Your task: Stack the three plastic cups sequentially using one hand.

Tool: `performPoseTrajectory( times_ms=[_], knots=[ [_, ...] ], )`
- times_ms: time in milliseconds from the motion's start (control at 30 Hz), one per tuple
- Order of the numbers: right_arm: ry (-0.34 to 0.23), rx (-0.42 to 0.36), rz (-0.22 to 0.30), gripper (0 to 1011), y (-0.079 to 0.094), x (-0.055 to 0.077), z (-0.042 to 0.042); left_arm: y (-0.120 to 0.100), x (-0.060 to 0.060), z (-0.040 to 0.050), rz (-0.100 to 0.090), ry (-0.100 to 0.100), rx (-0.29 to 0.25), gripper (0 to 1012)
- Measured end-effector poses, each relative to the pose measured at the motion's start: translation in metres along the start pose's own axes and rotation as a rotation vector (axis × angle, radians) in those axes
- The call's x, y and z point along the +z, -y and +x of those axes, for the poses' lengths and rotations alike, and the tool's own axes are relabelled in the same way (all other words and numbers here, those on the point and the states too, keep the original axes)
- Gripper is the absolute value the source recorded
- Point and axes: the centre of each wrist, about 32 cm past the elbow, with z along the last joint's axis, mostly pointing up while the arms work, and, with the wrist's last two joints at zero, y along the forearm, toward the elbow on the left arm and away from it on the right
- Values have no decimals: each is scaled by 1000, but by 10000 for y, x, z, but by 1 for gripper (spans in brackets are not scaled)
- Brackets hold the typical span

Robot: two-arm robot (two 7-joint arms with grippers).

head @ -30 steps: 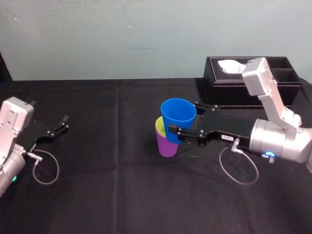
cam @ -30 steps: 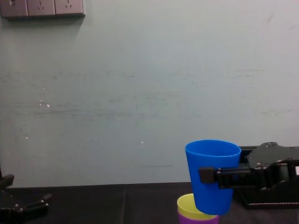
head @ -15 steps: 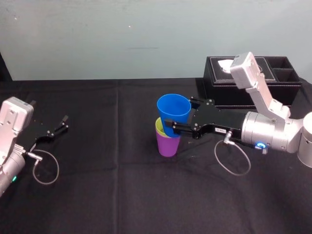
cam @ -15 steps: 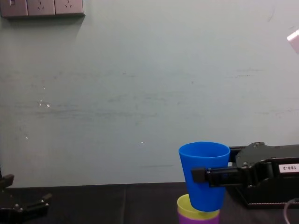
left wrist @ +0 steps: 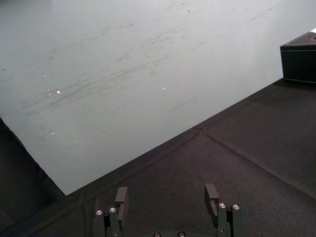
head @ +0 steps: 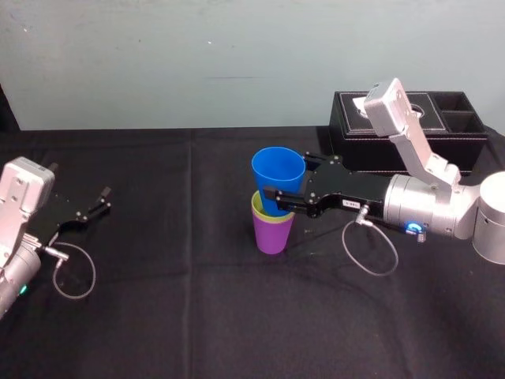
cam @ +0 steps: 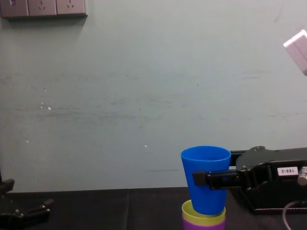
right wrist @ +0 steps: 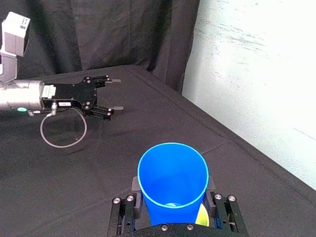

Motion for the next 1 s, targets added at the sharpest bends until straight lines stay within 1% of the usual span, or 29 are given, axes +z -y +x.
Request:
performPoseTrajectory(
  times_ms=[533, 1000],
  knots=[
    [-9, 4, 2, 724, -64, -26, 25, 0, 0, 0, 0, 0, 0, 1010],
    [-22, 0, -5, 724, -107, -94, 60, 0, 0, 0, 0, 0, 0, 1010]
  ],
)
